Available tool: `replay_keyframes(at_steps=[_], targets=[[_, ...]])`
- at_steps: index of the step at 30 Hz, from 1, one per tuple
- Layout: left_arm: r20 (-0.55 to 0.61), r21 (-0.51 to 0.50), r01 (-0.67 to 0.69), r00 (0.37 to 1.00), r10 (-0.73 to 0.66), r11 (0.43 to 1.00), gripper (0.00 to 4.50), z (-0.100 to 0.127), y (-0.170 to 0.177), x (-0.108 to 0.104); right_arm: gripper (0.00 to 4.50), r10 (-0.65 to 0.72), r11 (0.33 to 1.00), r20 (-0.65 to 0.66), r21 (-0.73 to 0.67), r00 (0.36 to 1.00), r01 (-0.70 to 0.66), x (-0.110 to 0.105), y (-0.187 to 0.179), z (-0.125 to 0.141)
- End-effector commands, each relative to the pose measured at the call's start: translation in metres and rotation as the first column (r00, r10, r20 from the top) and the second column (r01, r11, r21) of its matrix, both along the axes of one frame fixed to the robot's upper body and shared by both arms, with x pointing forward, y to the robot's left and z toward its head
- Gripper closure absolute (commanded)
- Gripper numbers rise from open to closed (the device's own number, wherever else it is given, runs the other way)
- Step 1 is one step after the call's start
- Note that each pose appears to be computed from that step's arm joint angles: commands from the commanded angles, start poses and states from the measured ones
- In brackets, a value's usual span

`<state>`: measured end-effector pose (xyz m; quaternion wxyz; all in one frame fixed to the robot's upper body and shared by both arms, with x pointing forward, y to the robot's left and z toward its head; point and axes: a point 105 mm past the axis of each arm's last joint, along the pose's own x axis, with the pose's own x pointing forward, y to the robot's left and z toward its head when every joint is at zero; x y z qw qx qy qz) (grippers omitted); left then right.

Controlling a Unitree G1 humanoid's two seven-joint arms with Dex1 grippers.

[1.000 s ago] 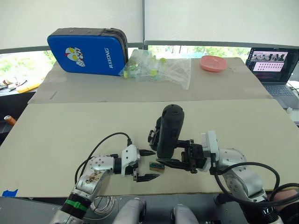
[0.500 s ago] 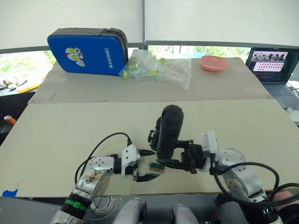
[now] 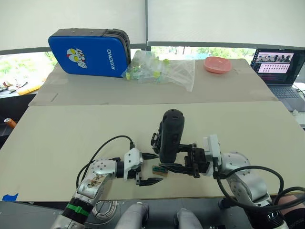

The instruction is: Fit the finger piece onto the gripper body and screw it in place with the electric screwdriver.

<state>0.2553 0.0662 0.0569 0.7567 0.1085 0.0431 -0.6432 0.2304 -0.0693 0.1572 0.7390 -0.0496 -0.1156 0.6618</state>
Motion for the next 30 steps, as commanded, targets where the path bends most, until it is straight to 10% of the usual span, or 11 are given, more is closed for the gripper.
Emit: replay_keyframes(at_steps=[1,30], targets=[[-0.070,0.036,0.009,0.998,-0.007,0.999,0.00,-0.0178,0.0003,-0.0083,2.59,0.013,0.999,0.087,0.038,0.996,-0.017,-0.0024,0.0000,0.0180],[-0.069,0.027,0.001,0.998,0.001,1.000,0.00,-0.0171,-0.0017,-0.0076,2.59,0.067,0.997,0.022,0.025,0.998,-0.067,-0.0078,0.0022,0.0145]])
